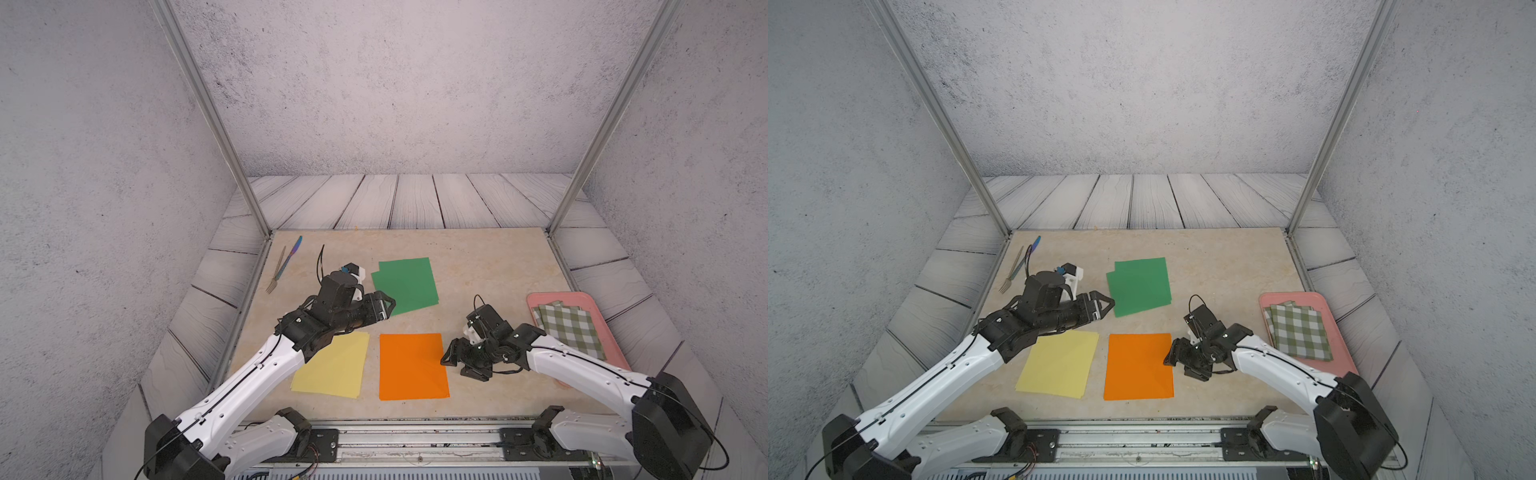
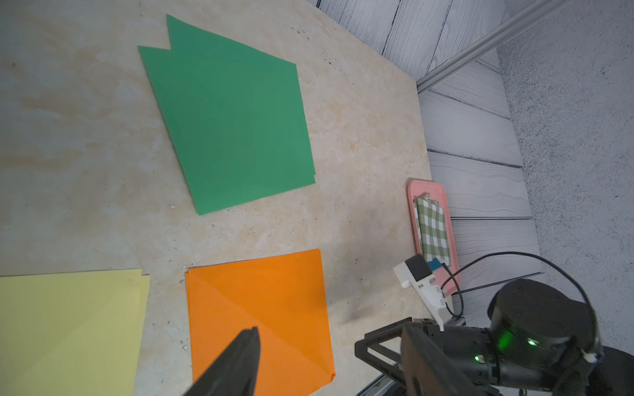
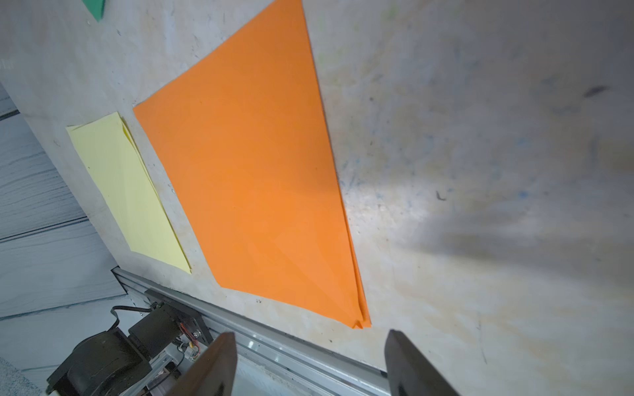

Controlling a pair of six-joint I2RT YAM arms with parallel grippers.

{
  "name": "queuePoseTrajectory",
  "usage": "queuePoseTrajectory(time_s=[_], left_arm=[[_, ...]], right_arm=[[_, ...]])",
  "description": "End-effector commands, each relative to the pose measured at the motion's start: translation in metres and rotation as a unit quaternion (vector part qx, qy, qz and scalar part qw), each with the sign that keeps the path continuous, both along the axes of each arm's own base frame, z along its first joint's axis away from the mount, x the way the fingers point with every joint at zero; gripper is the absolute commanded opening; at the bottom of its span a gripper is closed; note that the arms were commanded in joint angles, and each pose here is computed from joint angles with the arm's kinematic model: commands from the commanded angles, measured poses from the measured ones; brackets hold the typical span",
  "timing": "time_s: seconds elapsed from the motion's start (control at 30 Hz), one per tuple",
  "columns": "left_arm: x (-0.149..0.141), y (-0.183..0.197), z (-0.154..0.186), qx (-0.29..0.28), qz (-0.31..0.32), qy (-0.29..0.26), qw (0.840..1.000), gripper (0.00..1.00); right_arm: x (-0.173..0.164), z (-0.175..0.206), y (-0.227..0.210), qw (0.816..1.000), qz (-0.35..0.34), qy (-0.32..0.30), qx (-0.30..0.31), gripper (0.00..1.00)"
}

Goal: Sort the scattered colored papers by color
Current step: Place the colored paper.

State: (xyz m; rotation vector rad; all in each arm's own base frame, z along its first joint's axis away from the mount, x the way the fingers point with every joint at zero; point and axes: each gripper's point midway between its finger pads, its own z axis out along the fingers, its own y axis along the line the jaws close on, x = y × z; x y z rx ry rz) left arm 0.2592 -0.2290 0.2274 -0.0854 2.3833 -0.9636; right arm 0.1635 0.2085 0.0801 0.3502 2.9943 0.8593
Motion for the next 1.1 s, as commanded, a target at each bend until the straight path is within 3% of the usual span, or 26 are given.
queuePoseTrajectory(time_s=[0.0, 0.17, 0.33, 0.47, 0.6, 0.8, 0.93, 1.07], left_arm=[[0.008, -0.010, 0.003, 0.007, -0.016, 0.001, 1.000, 0.71], [0.030, -0.022, -0.006, 0.041, -0.031, 0.032, 0.998, 0.71], [0.076, -0.021, -0.014, 0.015, -0.014, 0.064, 0.998, 0.71], [0.121, -0.007, -0.034, -0.007, 0.004, 0.091, 0.996, 0.71], [0.155, -0.003, -0.056, -0.028, -0.016, 0.133, 0.991, 0.70], [0.181, -0.012, -0.077, -0.052, -0.037, 0.158, 0.985, 0.69], [0.189, -0.013, -0.088, -0.068, -0.038, 0.169, 0.982, 0.69], [0.193, -0.009, -0.101, -0.069, -0.031, 0.179, 0.981, 0.70]], right_arm=[[0.004, 0.015, -0.020, 0.999, -0.022, -0.018, -0.037, 0.73], [0.036, 0.045, -0.023, 0.998, -0.038, -0.044, -0.021, 0.74], [0.090, 0.068, -0.015, 0.998, -0.027, -0.054, 0.000, 0.74], [0.138, 0.072, 0.004, 0.999, 0.022, -0.043, -0.002, 0.73], [0.184, 0.061, 0.027, 0.998, 0.057, -0.027, -0.008, 0.54], [0.229, 0.037, 0.054, 0.998, 0.066, -0.011, 0.007, 0.29], [0.244, 0.016, 0.063, 0.997, 0.071, 0.001, 0.007, 0.28], [0.250, -0.010, 0.065, 0.997, 0.081, 0.011, 0.004, 0.36]])
